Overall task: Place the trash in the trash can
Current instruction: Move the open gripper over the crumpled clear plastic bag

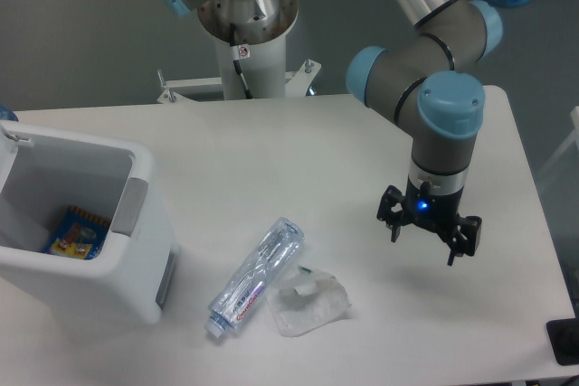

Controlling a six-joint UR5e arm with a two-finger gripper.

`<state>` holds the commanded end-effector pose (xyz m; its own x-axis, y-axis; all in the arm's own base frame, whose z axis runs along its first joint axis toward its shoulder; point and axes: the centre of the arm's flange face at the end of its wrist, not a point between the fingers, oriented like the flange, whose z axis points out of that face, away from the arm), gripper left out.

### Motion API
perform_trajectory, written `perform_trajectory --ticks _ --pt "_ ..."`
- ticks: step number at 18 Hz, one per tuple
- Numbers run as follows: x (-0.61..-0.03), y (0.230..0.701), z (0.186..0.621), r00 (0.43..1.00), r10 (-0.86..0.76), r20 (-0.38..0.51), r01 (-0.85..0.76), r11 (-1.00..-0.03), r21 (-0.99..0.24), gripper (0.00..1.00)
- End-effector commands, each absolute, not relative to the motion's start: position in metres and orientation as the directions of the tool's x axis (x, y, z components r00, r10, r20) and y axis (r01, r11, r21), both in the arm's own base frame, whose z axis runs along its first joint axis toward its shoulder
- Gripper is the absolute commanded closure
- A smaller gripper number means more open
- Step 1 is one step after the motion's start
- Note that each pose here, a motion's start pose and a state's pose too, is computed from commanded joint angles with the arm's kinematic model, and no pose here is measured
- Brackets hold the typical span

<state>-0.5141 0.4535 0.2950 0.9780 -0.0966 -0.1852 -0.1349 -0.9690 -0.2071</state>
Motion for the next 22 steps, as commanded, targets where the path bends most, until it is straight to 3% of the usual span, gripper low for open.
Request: perform_trajectory --ticks 6,14,22 --pt "-0.499 0.459 0.276 0.980 -0.091 -0.179 -0.142 -0.945 -0.295 0.00" --pt "-0.484 0.497 0.255 0.995 0.016 -0.102 -0.016 -0.950 -0.311 0.00" --pt "-0.431 0.527 0.234 0.997 -0.055 -0.059 -0.069 -0.956 -0.285 0.00"
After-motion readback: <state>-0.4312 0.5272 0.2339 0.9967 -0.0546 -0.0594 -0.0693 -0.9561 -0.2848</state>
